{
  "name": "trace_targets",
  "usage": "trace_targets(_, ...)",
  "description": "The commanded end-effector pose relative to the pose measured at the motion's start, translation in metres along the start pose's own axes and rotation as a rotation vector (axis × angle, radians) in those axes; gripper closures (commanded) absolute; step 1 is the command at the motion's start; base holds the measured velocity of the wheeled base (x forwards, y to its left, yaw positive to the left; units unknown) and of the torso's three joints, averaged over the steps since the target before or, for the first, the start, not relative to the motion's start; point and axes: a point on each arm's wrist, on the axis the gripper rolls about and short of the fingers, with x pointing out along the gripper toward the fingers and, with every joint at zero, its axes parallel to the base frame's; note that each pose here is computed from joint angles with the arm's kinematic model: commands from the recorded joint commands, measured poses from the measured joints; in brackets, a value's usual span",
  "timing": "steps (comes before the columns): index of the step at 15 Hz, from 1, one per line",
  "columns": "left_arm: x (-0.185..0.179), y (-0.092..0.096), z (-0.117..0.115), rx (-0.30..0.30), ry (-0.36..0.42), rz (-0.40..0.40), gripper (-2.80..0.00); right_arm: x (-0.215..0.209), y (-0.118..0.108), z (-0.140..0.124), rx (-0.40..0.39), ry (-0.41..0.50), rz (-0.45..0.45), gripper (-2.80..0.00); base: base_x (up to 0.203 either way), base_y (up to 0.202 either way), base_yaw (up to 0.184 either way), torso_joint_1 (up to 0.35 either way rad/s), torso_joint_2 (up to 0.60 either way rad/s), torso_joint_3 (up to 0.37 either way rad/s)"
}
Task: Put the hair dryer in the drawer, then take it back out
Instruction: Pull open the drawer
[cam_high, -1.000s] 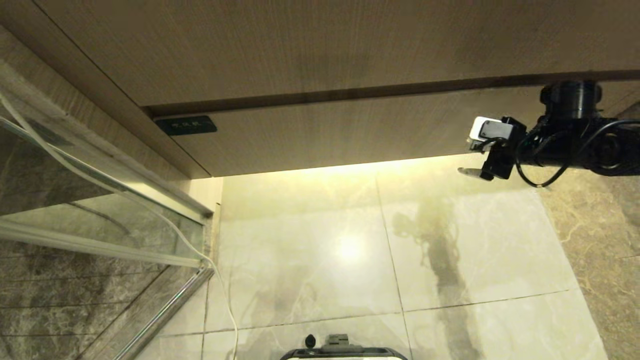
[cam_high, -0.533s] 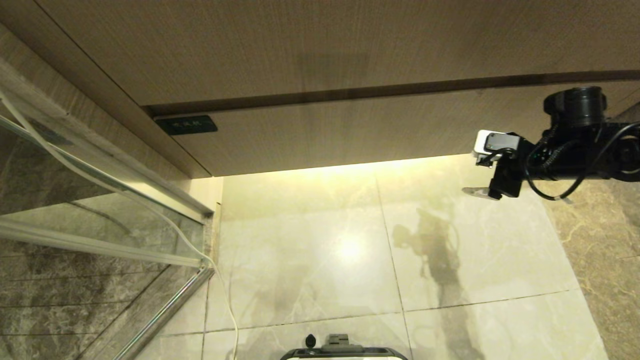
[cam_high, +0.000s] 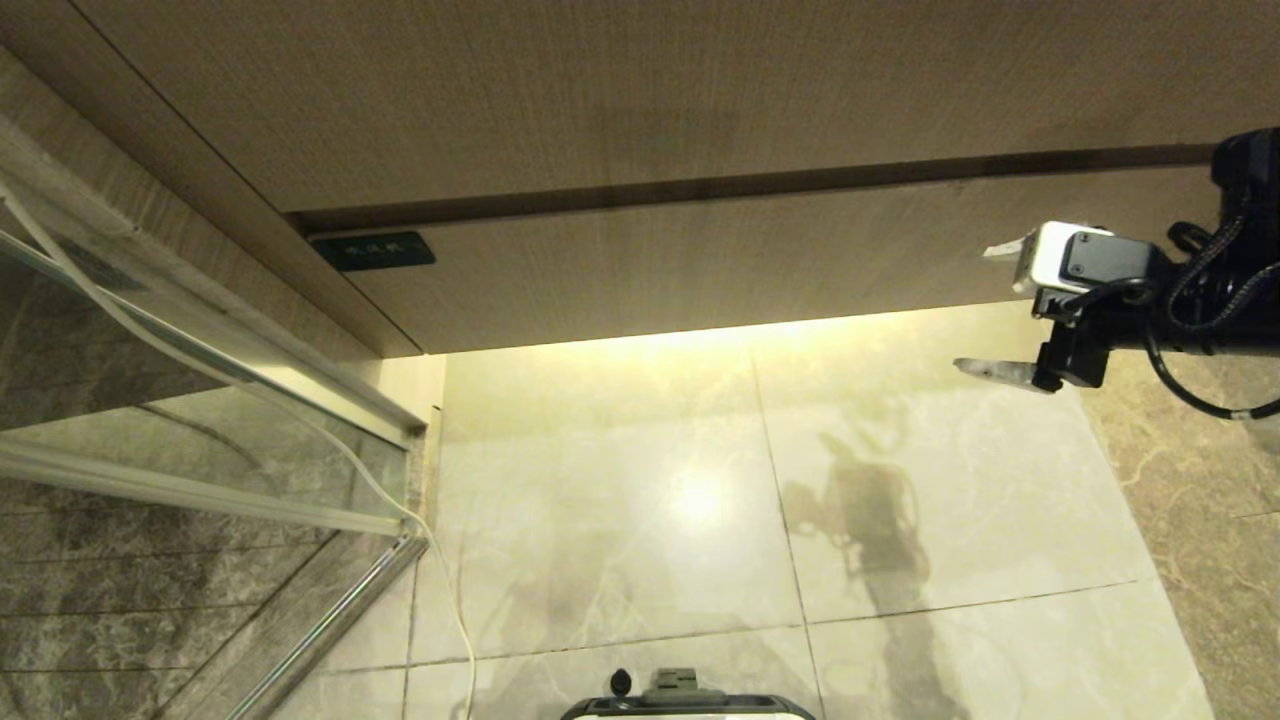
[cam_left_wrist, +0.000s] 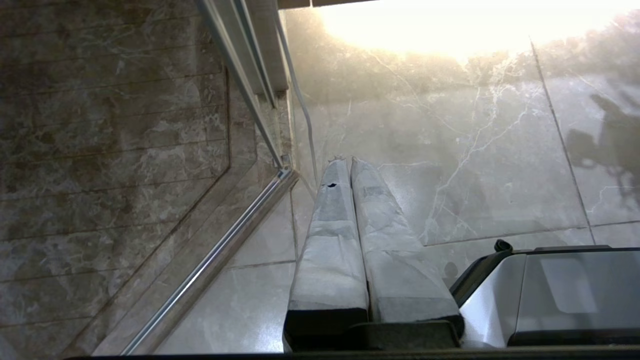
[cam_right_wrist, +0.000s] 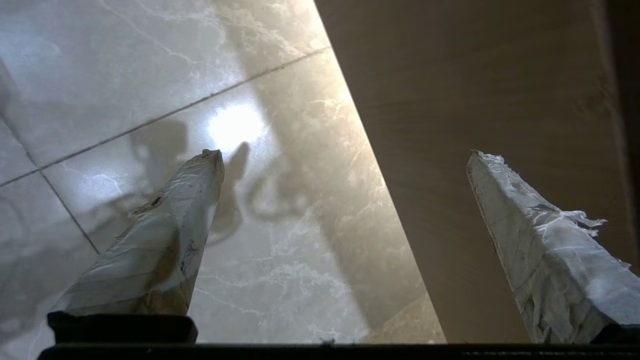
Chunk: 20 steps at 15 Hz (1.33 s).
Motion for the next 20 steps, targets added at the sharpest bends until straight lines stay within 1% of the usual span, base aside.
trace_targets(1, 0.0, 0.0, -0.001, 0.0, 0.001, 0.0, 0.0, -0.019, -0.006, 0.013, -0.035, -0.056, -0.042, -2.8, 0.0, 0.0, 0.0, 0.0, 0.0, 0.0)
trace_targets(4, 0.0, 0.0, -0.001, 0.0, 0.001, 0.0, 0.0, -0.017, -0.007, 0.013, -0.088, -0.087, -0.063, -2.8, 0.0, 0.0, 0.0, 0.0, 0.0, 0.0)
trace_targets(6, 0.0, 0.0, -0.001, 0.0, 0.001, 0.0, 0.0, -0.011, -0.006, 0.011, -0.177, -0.134, -0.047, -2.8, 0.0, 0.0, 0.0, 0.0, 0.0, 0.0)
trace_targets(8, 0.0, 0.0, -0.001, 0.0, 0.001, 0.0, 0.0, -0.002, -0.004, 0.006, -0.231, -0.153, -0.021, -2.8, 0.0, 0.0, 0.0, 0.0, 0.0, 0.0)
trace_targets(11, 0.0, 0.0, -0.001, 0.0, 0.001, 0.0, 0.0, 0.014, -0.011, 0.001, -0.255, -0.181, -0.022, -2.8, 0.0, 0.0, 0.0, 0.0, 0.0, 0.0)
trace_targets(14, 0.0, 0.0, -0.001, 0.0, 0.001, 0.0, 0.0, 0.026, -0.02, -0.002, -0.277, -0.184, -0.037, -2.8, 0.0, 0.0, 0.0, 0.0, 0.0, 0.0)
trace_targets(18, 0.0, 0.0, -0.001, 0.0, 0.001, 0.0, 0.0, 0.045, -0.035, -0.007, -0.314, -0.177, -0.119, -2.8, 0.0, 0.0, 0.0, 0.0, 0.0, 0.0)
trace_targets(20, 0.0, 0.0, 0.0, 0.0, 0.0, 0.0, 0.0, 0.05, -0.038, -0.01, -0.318, -0.168, -0.145, -2.8, 0.0, 0.0, 0.0, 0.0, 0.0, 0.0)
